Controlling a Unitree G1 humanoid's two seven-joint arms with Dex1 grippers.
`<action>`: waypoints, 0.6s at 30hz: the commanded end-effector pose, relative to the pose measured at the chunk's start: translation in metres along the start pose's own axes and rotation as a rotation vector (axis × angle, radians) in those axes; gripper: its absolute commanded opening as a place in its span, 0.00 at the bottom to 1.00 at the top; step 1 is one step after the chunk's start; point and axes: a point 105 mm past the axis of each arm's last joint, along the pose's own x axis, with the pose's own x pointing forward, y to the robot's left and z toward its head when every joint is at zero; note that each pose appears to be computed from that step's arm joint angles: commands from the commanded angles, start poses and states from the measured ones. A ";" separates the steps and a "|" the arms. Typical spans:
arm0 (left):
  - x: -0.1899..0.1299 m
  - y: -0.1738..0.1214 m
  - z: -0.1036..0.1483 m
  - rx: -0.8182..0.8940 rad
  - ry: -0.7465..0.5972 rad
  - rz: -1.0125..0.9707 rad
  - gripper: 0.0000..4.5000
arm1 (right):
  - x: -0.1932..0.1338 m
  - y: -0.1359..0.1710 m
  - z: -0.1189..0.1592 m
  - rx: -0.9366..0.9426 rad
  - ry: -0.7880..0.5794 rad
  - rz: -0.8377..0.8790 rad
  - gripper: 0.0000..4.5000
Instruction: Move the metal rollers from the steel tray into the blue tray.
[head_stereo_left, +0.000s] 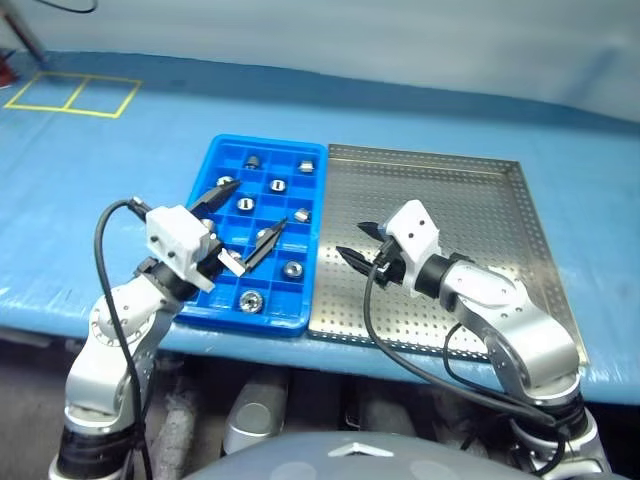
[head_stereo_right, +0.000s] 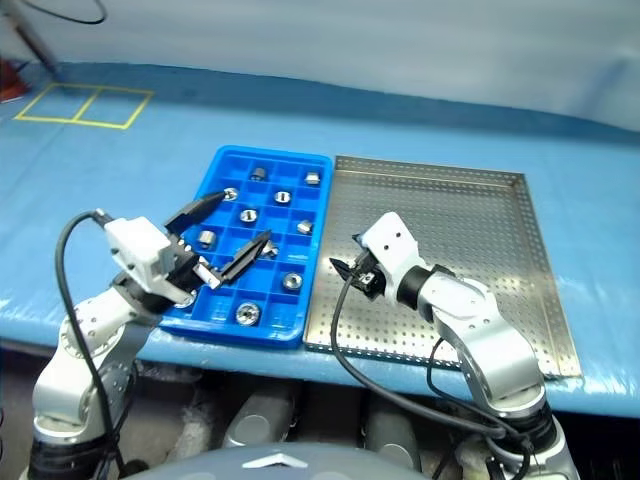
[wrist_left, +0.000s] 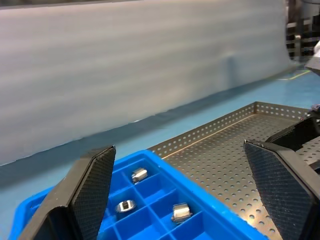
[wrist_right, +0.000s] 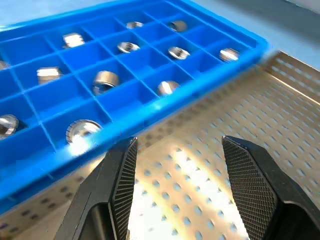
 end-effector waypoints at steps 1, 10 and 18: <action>0.014 0.004 -0.006 0.004 0.019 0.012 1.00 | -0.020 -0.006 0.011 -0.019 -0.100 -0.155 0.63; 0.019 0.007 -0.029 0.010 0.082 0.050 1.00 | -0.049 -0.015 -0.031 0.048 -0.076 -0.459 0.63; 0.013 0.006 -0.032 -0.024 0.093 0.068 1.00 | -0.053 -0.014 -0.025 0.066 -0.167 -0.538 0.63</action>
